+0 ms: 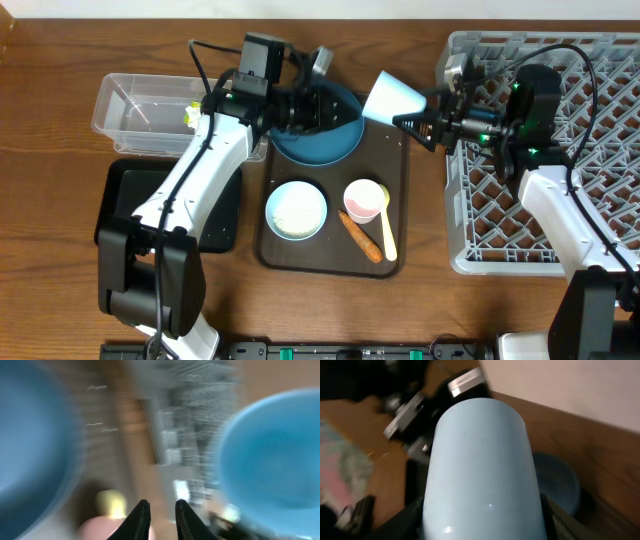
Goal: Sort waste into correct bins and load items into the dishwasher rack
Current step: 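Grasp the cup with the right gripper and open the left gripper, then carry the cup with the right gripper and place it in the dish rack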
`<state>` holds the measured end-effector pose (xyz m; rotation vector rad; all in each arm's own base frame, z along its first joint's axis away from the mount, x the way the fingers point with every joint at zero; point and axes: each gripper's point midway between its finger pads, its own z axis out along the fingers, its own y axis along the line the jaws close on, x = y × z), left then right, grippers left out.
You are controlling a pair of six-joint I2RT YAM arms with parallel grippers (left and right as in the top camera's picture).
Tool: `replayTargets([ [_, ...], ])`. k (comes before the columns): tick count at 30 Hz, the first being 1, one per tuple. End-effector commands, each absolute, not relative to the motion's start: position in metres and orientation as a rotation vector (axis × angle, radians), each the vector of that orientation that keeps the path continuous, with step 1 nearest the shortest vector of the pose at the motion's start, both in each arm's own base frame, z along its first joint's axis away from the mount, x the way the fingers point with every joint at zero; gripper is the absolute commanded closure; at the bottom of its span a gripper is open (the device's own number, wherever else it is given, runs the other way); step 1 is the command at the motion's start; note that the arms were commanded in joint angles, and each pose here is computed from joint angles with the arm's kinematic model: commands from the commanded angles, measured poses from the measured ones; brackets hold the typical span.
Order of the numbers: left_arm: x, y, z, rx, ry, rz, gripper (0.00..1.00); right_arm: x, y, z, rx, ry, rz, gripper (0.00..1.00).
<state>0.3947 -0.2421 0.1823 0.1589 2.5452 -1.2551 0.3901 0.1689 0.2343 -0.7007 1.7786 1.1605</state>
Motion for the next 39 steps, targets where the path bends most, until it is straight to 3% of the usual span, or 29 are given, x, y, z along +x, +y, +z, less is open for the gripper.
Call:
replayTargets([
  [1,0.419,-0.197,0.156,0.154,2.58,-0.79,0.8,0.414,0.157,0.218,-0.548,1.899,1.017,0.85],
  [4,0.418,-0.178,0.154,0.125,2.606,-0.693,0.8,0.419,0.148,0.212,-0.487,1.948,0.947,0.93],
  [9,0.416,-0.14,0.164,0.028,2.613,-0.522,0.8,0.419,0.131,0.216,-0.402,2.009,0.808,0.99],
  [15,0.408,-0.107,0.181,-0.052,2.602,-0.385,0.8,0.412,0.088,0.233,-0.229,2.136,0.507,0.99],
  [25,0.401,-0.103,0.183,-0.036,2.616,-0.362,0.85,0.393,-0.023,0.27,0.12,2.278,0.094,0.99],
  [39,0.401,-0.103,0.183,-0.036,2.616,-0.363,0.85,0.317,-0.221,0.22,0.891,2.331,-0.139,0.99],
])
